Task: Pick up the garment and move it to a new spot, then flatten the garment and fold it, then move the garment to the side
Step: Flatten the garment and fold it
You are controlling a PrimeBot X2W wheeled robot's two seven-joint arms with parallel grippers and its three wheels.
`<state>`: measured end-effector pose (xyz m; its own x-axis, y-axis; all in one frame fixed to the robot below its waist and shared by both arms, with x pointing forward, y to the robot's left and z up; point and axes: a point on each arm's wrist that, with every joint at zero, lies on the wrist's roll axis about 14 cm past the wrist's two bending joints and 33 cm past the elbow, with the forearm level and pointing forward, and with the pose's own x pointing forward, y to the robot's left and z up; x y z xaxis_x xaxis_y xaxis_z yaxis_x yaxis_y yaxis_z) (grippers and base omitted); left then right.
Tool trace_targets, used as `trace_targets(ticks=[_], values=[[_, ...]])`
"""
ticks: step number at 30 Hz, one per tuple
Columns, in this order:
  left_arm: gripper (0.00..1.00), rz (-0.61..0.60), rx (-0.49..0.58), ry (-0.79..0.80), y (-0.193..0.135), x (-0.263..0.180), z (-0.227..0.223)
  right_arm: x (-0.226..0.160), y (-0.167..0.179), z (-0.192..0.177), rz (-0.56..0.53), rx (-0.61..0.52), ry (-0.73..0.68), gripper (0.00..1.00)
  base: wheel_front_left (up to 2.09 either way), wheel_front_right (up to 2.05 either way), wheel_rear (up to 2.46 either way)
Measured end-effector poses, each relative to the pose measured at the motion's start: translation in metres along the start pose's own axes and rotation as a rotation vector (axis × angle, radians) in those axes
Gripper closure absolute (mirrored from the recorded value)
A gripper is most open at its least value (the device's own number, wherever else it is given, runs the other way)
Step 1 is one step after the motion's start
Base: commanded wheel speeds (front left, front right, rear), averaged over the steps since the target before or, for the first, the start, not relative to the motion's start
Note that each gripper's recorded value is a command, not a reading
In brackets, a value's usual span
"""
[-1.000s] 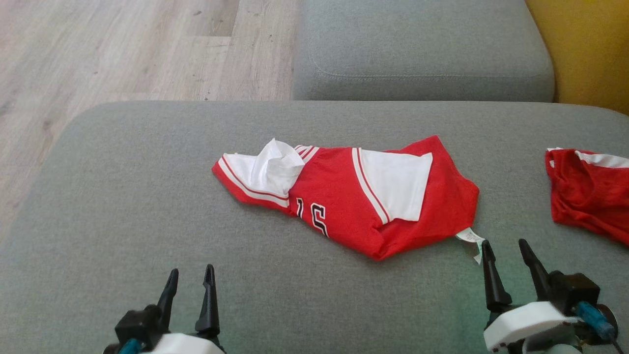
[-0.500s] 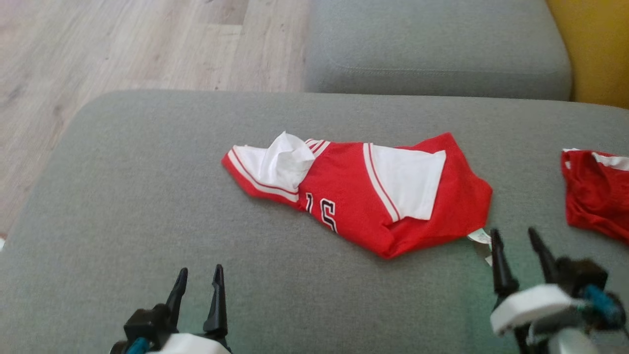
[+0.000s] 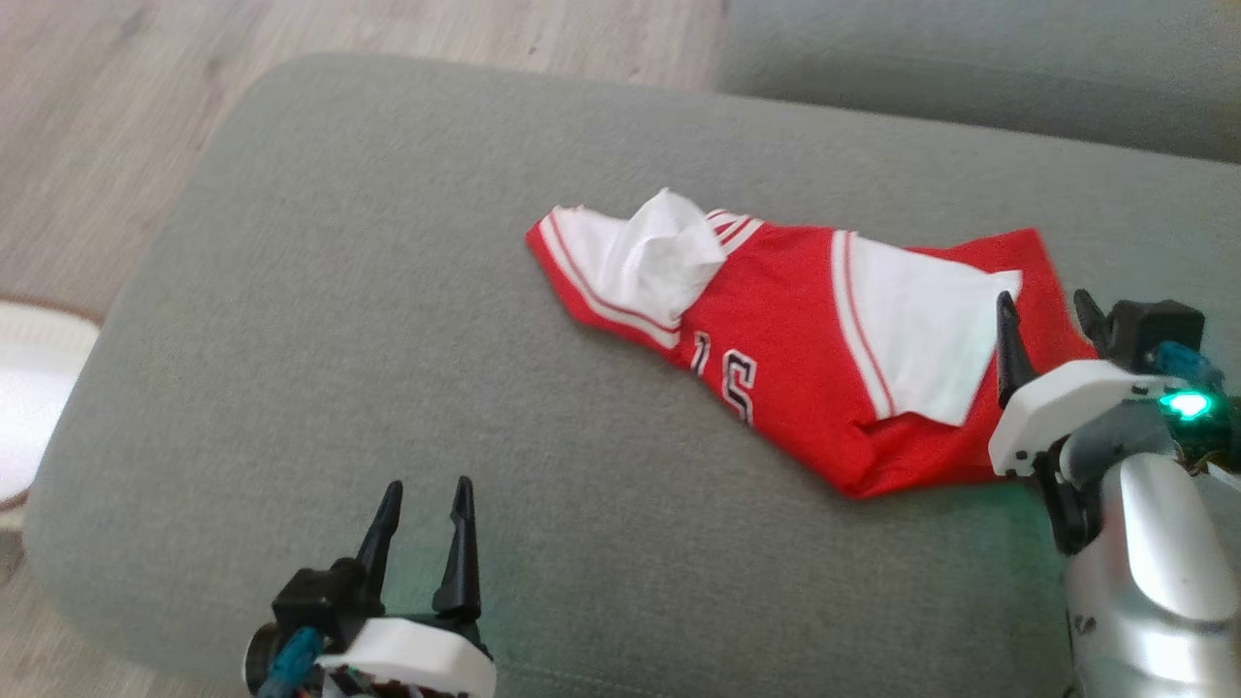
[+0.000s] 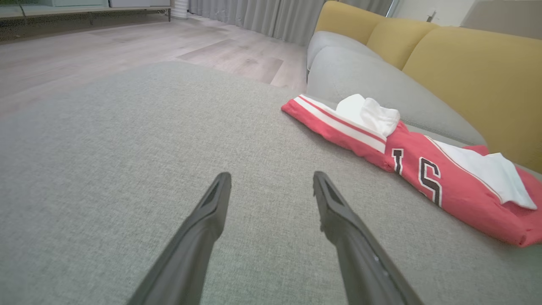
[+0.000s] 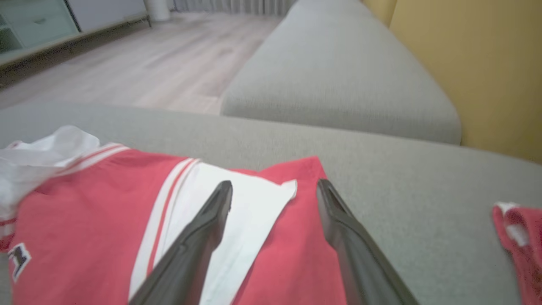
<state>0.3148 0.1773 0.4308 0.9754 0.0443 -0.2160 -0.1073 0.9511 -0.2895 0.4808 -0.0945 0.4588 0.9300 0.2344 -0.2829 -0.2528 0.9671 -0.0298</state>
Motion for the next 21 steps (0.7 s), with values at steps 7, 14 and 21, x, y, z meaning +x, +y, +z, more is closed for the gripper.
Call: trace_targets(ticks=[7,14,21], values=[[0.0,0.063,-0.004,0.03,0.016,0.0,-0.01,0.03,0.019,-0.051,0.046,0.003,0.205,0.0,0.0,0.0,0.0],[0.0,0.083,0.003,0.041,0.022,0.0,-0.013,0.038,0.027,-0.067,0.061,0.023,0.269,0.0,0.0,0.0,0.0],[0.0,0.076,0.001,0.043,0.019,0.002,-0.014,0.045,0.036,-0.06,0.087,0.049,0.244,0.18,0.0,0.0,0.0]])
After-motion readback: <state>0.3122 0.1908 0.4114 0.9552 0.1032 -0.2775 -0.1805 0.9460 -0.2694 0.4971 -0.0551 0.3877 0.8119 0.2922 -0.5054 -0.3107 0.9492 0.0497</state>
